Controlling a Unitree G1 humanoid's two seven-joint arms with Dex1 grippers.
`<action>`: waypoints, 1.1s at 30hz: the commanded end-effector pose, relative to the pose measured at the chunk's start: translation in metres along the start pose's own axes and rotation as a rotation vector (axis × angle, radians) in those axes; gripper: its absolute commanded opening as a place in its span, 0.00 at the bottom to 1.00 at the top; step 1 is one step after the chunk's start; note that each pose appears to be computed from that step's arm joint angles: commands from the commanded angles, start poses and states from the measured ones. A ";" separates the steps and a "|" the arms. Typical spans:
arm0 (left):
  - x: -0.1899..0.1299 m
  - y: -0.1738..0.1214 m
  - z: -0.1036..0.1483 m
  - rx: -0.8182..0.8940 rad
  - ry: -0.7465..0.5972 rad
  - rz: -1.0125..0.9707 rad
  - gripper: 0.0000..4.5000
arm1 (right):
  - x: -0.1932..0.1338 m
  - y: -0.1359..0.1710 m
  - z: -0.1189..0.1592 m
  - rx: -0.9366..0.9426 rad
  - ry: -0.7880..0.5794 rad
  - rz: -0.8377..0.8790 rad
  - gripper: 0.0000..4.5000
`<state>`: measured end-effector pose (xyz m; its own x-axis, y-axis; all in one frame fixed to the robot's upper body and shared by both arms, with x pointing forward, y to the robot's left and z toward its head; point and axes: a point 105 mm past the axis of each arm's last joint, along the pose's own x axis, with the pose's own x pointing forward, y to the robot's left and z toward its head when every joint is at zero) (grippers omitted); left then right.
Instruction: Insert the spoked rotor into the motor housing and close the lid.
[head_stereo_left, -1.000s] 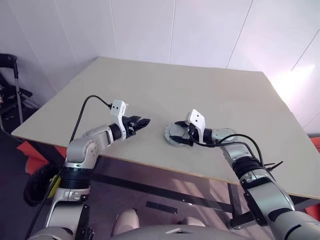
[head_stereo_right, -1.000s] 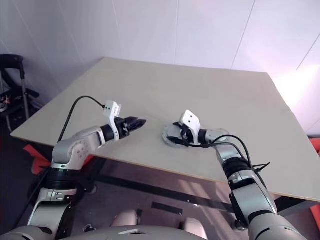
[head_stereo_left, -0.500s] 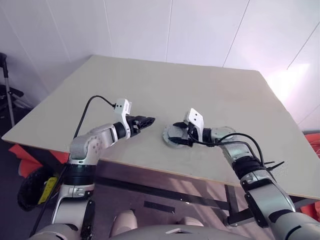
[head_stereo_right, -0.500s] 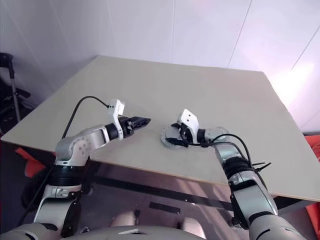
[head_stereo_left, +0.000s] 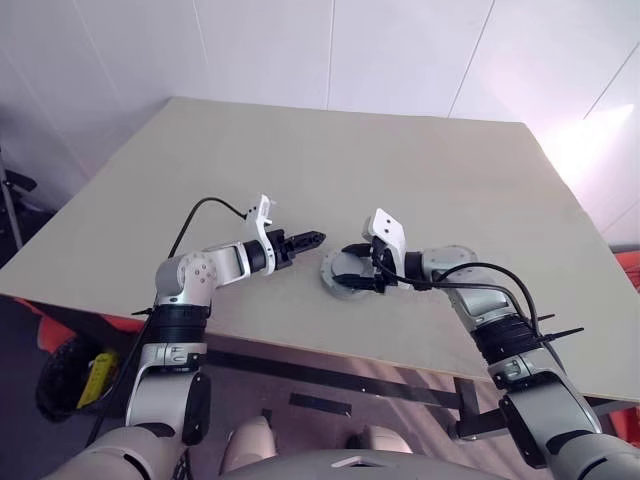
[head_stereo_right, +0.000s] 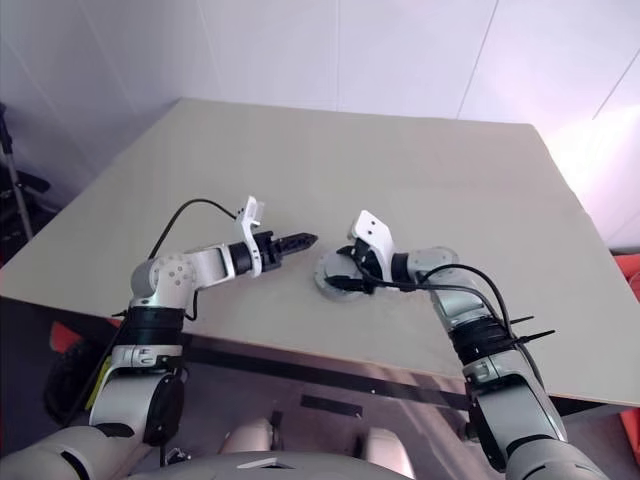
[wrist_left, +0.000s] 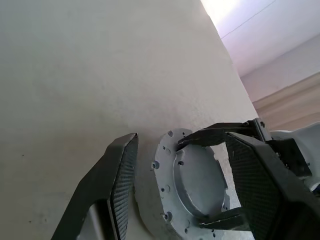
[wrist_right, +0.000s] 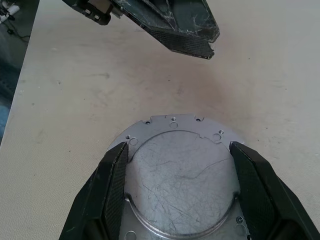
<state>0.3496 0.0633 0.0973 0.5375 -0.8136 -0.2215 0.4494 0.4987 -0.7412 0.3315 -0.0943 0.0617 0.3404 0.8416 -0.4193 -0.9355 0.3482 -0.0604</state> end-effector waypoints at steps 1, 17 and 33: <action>0.004 -0.019 0.012 -0.070 -0.013 -0.092 0.66 | 0.001 0.011 -0.045 0.091 0.171 0.016 0.69; 0.018 -0.040 0.009 -0.139 0.064 -0.172 0.00 | 0.000 0.012 -0.048 0.086 0.175 0.002 0.69; 0.023 -0.023 -0.025 -0.194 0.270 -0.078 0.00 | 0.001 0.010 -0.053 0.083 0.177 -0.010 0.69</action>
<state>0.3306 0.0261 0.0898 0.2847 -0.9171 -0.2791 0.3153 0.3645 -0.8762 0.3323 -0.0961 0.0596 0.3672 0.8311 -0.4177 -0.9255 0.3713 -0.0748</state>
